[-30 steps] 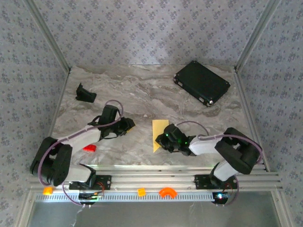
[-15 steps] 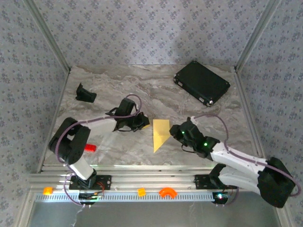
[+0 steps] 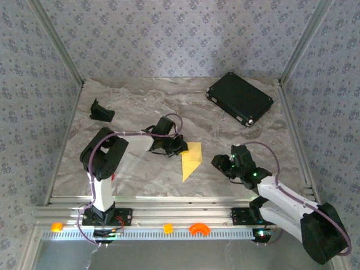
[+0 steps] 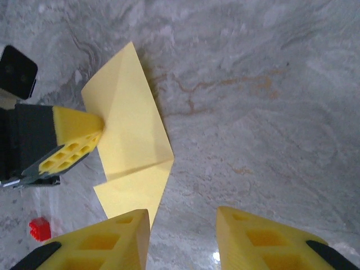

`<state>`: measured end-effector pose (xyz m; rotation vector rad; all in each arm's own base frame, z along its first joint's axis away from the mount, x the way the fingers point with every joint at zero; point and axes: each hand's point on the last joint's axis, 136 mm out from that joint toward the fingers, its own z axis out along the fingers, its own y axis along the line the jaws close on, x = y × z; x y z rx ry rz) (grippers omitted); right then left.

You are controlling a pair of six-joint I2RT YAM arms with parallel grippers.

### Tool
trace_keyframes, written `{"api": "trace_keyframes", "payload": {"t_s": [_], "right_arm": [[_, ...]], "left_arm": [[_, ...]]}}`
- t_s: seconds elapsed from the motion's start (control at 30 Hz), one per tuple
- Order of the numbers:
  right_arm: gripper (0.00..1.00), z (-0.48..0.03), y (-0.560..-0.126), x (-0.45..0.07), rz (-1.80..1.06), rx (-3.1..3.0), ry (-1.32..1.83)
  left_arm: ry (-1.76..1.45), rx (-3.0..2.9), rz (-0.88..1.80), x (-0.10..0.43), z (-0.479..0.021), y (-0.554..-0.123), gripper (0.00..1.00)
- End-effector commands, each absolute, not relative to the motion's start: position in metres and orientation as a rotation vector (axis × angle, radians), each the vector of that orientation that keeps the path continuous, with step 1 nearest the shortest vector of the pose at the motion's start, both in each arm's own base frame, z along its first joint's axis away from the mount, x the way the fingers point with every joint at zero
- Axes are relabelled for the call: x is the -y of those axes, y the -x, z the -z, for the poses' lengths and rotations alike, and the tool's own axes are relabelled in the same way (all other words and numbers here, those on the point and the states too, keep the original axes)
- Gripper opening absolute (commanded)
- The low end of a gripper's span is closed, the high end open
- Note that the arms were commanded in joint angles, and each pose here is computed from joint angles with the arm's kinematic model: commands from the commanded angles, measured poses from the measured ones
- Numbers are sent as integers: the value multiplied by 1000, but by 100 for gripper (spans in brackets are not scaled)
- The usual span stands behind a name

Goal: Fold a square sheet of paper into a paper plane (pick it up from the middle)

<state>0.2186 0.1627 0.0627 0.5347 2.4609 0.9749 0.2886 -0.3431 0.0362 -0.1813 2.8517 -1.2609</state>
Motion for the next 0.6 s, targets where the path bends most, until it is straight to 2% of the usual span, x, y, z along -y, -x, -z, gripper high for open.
{"api": "trace_keyframes", "payload": {"t_s": [0.0,0.13,0.37,0.57], "right_arm": [[38,-66,-215,-173,-1043,-2490,-452],[40,-68,-214,-181,-1087,-2509,-417],[49,-72,-215,-200,-1205,-2568,-382],[50,-68,-216,-217,-1284,-2624,-368]], "left_arm": [[200,-2906,1201,336,-19,-284,0],[189,-2921,1215,331,-10,-275,0],[69,-2921,1381,331,-7,-246,0],[44,-2933,1390,326,-8,-236,0]]}}
